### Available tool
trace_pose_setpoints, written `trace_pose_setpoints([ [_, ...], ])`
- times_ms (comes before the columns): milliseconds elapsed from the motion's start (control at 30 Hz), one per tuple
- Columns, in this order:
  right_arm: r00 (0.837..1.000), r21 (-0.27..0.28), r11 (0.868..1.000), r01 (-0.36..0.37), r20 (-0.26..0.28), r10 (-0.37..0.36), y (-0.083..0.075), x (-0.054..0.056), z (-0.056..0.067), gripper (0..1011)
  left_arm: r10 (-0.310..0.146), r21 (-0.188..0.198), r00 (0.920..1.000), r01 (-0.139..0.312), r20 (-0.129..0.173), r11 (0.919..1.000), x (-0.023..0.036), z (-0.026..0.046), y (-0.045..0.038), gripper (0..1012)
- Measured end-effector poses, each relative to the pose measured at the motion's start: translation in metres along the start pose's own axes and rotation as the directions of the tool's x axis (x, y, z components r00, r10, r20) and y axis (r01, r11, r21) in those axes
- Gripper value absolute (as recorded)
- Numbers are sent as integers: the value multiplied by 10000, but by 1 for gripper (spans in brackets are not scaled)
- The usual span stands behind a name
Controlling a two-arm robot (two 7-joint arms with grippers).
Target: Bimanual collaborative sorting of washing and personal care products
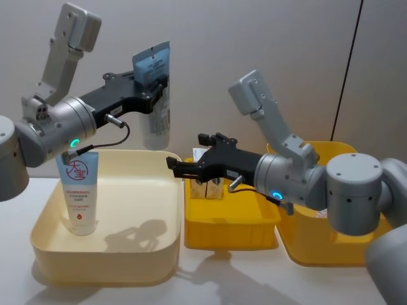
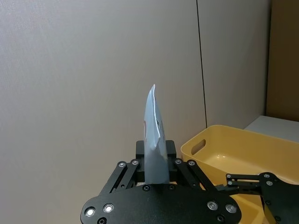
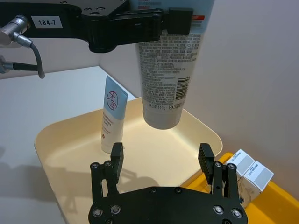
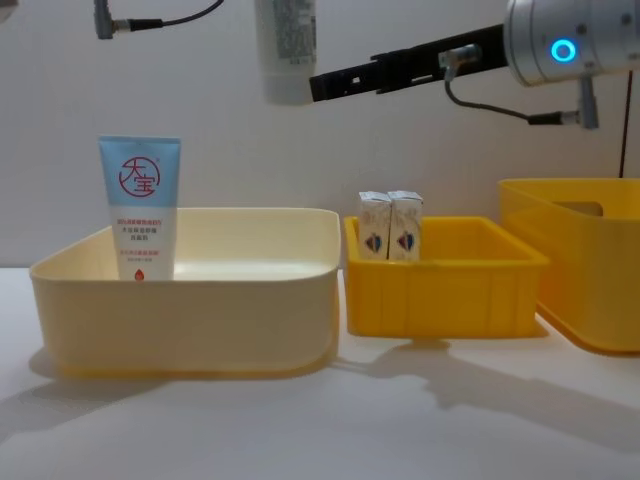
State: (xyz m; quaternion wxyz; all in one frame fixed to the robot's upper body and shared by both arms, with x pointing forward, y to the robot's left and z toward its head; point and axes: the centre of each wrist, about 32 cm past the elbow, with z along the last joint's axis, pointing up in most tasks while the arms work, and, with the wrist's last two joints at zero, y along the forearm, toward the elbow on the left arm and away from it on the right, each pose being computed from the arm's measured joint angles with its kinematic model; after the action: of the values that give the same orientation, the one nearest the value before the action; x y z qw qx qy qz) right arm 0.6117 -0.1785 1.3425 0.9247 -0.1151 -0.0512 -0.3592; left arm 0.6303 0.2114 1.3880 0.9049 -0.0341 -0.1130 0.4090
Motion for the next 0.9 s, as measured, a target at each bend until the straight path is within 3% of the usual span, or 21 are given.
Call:
trace_pose_setpoints([
  [400,9995,-83,9997,216,248,-214,112,-111,23,1001,-11,-1,10000,11,-2,10000,-23,-10,22,244],
  [900,9985,-128,9985,527,149,-525,253,-237,32,1001,-114,-20,9999,114,-39,9999,-83,11,62,245],
])
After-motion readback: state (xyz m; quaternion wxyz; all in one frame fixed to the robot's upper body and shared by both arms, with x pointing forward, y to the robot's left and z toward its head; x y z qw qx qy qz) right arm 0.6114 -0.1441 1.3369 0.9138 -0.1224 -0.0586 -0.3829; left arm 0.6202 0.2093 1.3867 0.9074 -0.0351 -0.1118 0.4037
